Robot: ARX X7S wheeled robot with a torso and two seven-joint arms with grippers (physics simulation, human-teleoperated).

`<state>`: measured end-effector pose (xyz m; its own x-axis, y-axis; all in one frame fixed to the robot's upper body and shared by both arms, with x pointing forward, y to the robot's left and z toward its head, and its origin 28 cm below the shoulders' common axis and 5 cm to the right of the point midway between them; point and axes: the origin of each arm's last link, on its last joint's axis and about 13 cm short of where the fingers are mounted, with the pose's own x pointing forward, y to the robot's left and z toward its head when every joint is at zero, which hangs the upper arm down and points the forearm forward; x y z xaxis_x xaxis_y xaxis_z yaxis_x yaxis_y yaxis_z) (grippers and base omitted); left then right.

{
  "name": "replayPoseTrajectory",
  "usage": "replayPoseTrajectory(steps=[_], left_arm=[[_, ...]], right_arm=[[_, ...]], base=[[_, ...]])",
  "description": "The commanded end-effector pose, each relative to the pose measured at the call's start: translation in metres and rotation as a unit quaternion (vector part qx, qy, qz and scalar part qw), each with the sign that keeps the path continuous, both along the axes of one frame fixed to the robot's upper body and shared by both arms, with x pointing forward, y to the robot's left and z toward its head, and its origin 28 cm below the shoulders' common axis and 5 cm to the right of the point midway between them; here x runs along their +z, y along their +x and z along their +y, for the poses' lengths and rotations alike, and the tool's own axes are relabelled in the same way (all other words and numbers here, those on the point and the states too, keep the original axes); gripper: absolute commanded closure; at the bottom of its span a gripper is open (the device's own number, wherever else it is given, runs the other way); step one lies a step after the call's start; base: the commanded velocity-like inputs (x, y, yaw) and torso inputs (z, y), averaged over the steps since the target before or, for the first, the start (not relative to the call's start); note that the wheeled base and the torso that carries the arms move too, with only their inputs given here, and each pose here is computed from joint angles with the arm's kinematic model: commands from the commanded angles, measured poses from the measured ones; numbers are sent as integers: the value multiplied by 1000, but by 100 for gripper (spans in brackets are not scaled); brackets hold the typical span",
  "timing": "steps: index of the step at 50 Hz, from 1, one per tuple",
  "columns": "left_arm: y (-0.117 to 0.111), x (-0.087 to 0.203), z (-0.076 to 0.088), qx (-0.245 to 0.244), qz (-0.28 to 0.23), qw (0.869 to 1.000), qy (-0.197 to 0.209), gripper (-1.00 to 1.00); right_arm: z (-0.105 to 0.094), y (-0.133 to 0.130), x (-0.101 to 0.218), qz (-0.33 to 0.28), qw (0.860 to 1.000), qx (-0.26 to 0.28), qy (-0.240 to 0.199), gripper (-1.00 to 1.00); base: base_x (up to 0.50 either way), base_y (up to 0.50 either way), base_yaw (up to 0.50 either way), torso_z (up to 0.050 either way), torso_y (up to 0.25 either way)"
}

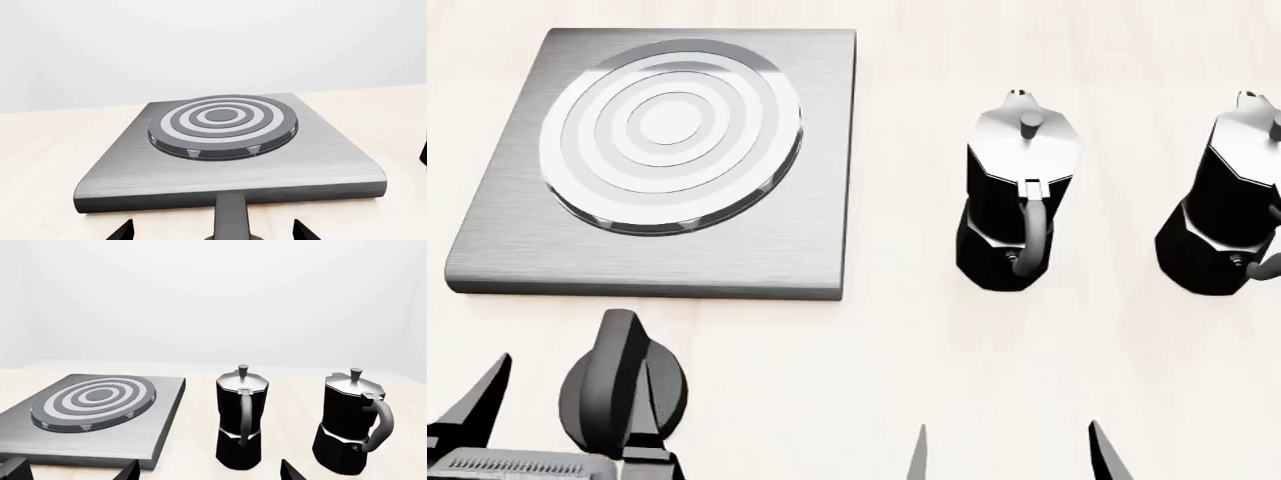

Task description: Turn off the stove.

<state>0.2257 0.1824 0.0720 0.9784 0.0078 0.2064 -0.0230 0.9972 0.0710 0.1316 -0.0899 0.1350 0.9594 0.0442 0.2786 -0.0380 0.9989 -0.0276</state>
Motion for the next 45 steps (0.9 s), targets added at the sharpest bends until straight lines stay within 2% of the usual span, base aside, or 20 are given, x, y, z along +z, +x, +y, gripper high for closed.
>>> replayPoseTrajectory(steps=[1,27,45], left_arm=[[7,-7,2,12,6,1000,3,-100],[22,-21,7,33,18,999,12,-100],[22,-24,8,37,26,999,11,-100]], right_arm=[[0,0,0,0,1000,1,0,-100],[0,0,0,0,1000,3,0,-100],[0,-1,0,-1,1000,3,-1,-100]], base=[[0,0,0,0,0],[0,0,0,0,0],[0,0,0,0,0]])
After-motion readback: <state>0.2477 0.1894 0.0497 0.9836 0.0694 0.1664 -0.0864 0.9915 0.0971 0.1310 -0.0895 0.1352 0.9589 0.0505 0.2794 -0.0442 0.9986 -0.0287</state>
